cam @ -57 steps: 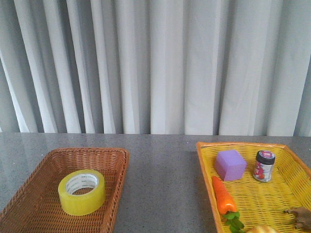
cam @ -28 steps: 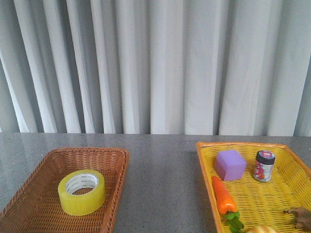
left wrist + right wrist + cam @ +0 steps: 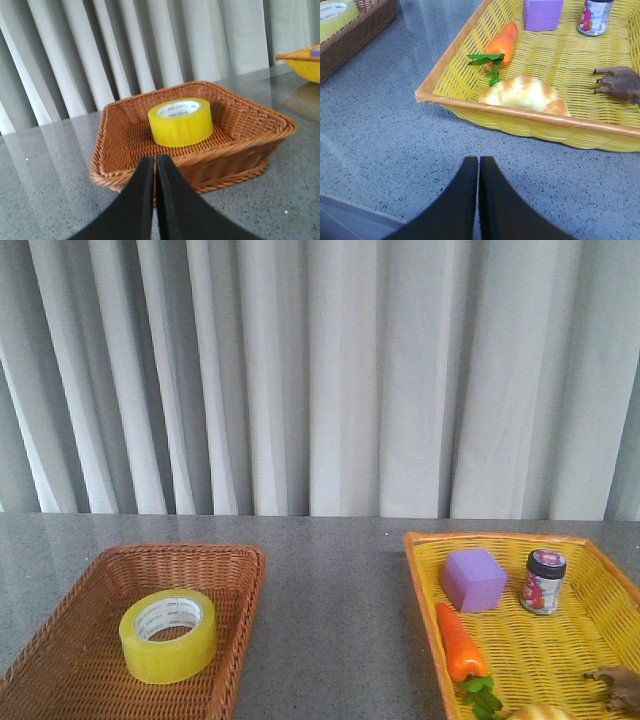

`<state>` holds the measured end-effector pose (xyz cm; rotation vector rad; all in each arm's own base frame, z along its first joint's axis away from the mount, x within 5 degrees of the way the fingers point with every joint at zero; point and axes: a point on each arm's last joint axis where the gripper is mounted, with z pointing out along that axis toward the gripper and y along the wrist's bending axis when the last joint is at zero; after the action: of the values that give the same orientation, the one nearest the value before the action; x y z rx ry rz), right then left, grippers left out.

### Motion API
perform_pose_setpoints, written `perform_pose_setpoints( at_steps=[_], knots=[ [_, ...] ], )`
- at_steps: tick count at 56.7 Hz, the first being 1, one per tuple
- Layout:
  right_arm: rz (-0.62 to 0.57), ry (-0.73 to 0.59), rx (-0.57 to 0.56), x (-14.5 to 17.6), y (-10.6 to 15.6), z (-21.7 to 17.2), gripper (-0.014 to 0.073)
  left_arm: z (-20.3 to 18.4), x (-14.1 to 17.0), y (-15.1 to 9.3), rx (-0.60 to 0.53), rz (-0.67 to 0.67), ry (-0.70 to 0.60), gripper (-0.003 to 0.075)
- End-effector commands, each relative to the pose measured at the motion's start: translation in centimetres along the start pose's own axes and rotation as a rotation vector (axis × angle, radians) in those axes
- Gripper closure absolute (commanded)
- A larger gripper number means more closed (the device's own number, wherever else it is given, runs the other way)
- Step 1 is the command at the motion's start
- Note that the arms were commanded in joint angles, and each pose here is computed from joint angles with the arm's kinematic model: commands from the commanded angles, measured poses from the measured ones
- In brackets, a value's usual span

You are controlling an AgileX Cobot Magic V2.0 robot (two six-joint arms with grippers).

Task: Transfer tape with both arms

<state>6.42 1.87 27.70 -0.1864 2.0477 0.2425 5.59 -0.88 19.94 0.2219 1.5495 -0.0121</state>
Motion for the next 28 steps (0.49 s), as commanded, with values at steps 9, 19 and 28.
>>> perform_pose_setpoints(
  at_steps=[9, 19, 28],
  knots=[
    [-0.008, -0.090, -0.006, -1.40, 0.12, -0.39, 0.0596, -0.12, -0.91, 0.19, -0.016, -0.022, -0.069, 0.0726],
    [-0.008, -0.090, -0.006, -1.40, 0.12, -0.39, 0.0596, -0.12, -0.94, 0.21, -0.019, -0.007, -0.072, 0.0726],
    [-0.008, -0.090, -0.006, -1.40, 0.12, -0.39, 0.0596, -0.12, -0.93, 0.23, -0.020, -0.023, -0.070, 0.0726]
  ],
)
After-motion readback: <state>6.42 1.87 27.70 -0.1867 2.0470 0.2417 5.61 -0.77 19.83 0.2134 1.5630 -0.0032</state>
